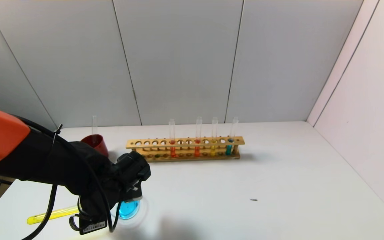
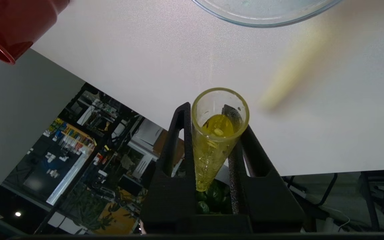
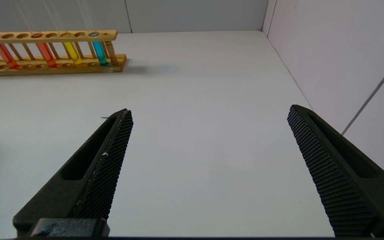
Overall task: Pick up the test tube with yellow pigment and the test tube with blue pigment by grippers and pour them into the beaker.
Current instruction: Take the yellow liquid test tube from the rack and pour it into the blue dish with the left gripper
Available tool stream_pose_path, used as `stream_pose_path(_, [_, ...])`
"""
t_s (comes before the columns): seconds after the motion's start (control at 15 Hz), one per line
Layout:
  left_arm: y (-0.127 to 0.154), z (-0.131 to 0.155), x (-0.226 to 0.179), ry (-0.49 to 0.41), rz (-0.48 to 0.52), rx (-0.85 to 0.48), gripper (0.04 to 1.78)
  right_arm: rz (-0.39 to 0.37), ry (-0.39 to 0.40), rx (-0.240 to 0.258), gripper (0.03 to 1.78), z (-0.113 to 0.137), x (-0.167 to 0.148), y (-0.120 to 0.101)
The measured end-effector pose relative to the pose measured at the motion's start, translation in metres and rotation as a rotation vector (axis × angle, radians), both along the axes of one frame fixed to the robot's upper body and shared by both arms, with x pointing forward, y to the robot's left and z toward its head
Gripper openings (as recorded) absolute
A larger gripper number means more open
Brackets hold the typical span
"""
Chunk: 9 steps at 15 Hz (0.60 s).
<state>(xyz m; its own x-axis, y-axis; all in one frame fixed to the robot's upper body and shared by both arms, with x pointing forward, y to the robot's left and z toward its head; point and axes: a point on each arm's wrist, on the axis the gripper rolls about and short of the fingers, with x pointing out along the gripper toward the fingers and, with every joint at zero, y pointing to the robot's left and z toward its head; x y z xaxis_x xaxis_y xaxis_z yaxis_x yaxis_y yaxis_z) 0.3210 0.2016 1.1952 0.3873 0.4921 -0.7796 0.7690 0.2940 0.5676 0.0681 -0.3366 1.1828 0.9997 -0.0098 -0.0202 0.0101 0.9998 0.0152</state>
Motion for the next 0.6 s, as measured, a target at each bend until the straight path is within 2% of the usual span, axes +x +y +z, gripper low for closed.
stream_pose_path(0.6, [-0.009,-0.008,0.015,0.061,0.000,0.059,0.32,0.000,0.000,0.000,1.70,0.000,0.000,0.000])
